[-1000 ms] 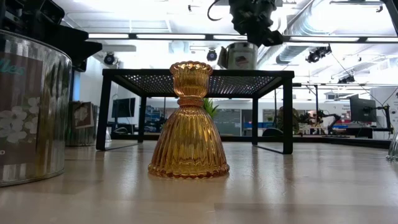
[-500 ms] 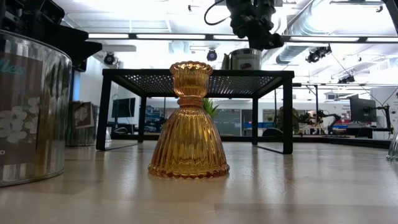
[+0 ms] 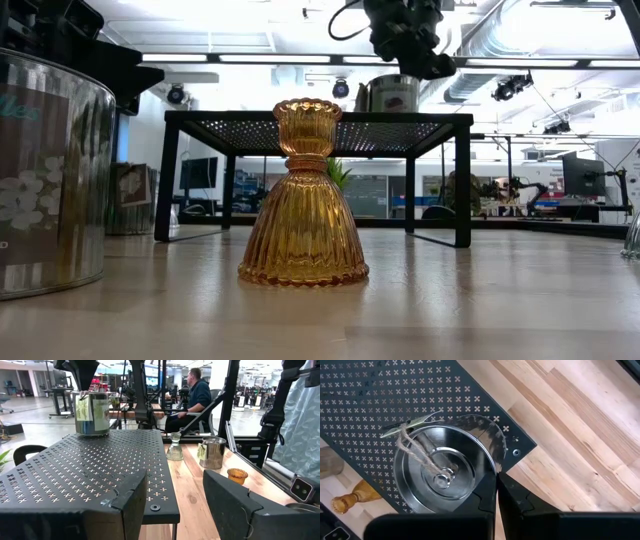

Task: Pick & Place candle stick holders
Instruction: Put the green scented candle on the shelf

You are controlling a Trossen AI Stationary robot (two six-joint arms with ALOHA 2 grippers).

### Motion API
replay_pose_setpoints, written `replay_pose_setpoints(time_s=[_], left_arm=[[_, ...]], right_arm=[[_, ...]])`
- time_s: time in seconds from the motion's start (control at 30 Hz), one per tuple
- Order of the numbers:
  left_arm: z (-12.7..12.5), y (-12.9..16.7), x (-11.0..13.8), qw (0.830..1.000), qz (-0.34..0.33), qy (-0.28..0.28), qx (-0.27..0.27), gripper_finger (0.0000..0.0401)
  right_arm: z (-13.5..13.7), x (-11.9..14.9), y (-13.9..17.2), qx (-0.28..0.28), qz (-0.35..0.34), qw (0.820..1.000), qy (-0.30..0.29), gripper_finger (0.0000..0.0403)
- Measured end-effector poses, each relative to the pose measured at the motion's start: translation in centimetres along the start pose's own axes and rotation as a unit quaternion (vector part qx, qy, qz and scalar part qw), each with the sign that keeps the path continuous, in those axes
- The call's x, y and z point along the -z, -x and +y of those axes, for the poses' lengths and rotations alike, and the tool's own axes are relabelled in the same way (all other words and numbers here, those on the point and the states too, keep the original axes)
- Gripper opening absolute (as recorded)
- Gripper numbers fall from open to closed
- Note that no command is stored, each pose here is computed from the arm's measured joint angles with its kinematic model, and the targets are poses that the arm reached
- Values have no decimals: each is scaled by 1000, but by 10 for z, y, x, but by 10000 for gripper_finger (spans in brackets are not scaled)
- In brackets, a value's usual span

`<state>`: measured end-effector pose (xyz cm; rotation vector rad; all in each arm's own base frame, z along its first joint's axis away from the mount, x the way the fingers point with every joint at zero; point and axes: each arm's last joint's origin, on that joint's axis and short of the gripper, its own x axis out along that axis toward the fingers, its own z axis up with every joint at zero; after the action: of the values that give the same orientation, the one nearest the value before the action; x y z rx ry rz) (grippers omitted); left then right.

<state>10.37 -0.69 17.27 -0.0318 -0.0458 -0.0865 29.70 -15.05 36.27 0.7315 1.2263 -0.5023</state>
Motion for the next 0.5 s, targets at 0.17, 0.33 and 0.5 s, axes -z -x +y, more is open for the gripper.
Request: replay_pose_setpoints(time_s=[0.17, 0.33, 0.5], left_arm=[[0, 0, 0, 1000, 0, 0, 0, 188], [0, 0, 0, 1000, 0, 0, 0, 188], [0, 0, 0, 1000, 0, 0, 0, 188]], right_arm=[[0, 0, 0, 0, 0, 1000, -1, 0], [0, 0, 0, 3, -1, 1000, -1, 0], [-1, 0, 0, 12, -3, 1000, -2, 0]])
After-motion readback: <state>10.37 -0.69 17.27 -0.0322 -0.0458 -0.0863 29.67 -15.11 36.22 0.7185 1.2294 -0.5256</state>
